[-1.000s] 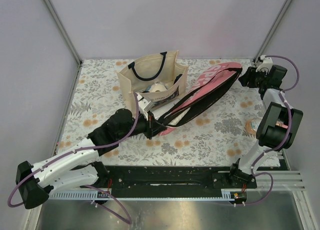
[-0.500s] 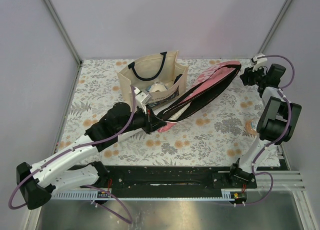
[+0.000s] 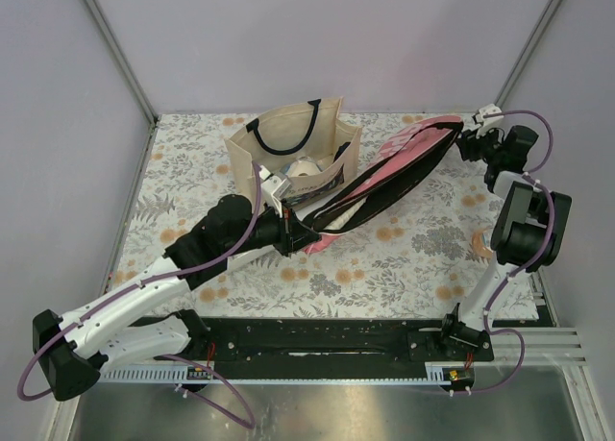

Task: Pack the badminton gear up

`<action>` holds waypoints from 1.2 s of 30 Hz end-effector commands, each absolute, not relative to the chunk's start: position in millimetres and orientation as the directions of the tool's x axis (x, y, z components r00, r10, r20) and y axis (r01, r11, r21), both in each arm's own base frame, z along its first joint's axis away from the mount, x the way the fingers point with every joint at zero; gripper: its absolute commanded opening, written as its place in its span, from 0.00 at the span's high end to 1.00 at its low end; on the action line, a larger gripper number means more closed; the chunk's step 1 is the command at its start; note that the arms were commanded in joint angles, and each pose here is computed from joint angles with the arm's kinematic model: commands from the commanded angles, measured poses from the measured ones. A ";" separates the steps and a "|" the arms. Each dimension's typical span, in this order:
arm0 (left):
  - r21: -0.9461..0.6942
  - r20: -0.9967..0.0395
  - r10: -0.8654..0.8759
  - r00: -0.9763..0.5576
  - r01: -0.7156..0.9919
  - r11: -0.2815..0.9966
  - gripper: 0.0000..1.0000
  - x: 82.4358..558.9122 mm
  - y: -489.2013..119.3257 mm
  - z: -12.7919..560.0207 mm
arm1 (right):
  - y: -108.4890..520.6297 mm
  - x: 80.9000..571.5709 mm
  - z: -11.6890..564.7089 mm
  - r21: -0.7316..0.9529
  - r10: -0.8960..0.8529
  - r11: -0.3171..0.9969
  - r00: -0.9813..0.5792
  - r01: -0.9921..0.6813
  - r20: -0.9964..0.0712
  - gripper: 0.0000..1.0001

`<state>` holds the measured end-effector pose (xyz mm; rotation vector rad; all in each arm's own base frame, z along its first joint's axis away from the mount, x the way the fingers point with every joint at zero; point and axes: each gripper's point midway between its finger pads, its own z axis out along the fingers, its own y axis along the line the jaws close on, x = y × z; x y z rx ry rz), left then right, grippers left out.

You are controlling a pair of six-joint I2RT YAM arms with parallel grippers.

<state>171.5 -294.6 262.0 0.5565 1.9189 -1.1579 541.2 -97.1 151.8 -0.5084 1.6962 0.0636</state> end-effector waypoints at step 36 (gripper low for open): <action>-0.554 -0.815 -0.097 -0.571 0.720 0.419 1.00 178.2 -308.8 280.9 | -69.2 529.7 193.5 -0.331 -0.347 0.861 0.029 -0.386 -0.937 1.00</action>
